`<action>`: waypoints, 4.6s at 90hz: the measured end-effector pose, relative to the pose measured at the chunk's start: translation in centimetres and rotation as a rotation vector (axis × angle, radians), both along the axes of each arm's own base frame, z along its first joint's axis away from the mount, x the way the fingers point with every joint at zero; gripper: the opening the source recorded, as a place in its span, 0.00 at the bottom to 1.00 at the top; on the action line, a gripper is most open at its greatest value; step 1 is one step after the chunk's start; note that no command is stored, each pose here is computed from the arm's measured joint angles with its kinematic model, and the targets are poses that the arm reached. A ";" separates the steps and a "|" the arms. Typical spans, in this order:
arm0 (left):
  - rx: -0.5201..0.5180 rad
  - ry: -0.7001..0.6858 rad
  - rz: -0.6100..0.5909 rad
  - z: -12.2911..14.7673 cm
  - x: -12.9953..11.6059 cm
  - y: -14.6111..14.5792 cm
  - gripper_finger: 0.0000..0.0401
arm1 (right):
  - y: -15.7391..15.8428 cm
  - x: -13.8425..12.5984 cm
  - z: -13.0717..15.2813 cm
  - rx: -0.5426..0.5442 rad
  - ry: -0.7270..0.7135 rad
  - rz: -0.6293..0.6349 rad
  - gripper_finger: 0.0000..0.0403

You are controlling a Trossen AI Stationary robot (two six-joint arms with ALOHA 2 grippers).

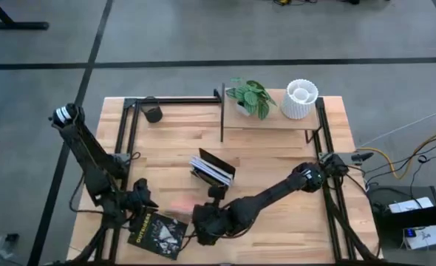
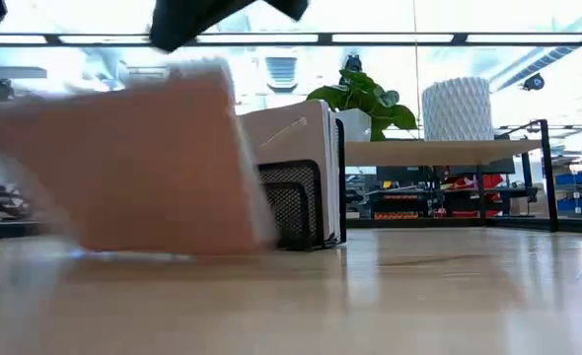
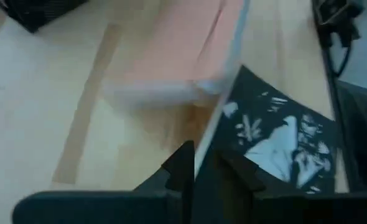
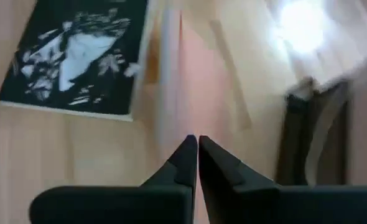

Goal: Stock shelves
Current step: Put the pink notebook into the black mesh bookshelf

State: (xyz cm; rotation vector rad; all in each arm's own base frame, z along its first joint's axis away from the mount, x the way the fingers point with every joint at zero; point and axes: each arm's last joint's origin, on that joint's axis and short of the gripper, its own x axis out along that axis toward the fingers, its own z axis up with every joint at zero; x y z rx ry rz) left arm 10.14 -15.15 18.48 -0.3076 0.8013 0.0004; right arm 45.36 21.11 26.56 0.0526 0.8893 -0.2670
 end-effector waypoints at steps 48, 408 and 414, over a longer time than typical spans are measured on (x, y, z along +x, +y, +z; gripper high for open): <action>0.188 -0.078 0.149 -3.4 2.6 -1.0 0.11 | 1.3 -0.5 -3.7 -0.023 0.226 0.185 0.00; 0.183 0.019 0.237 -8.7 10.7 1.4 0.11 | 4.4 -2.9 -13.4 -0.512 0.327 -0.043 0.54; 0.183 0.019 0.237 -8.7 10.7 1.4 0.11 | 4.4 -2.8 -13.5 -0.540 0.347 0.018 0.53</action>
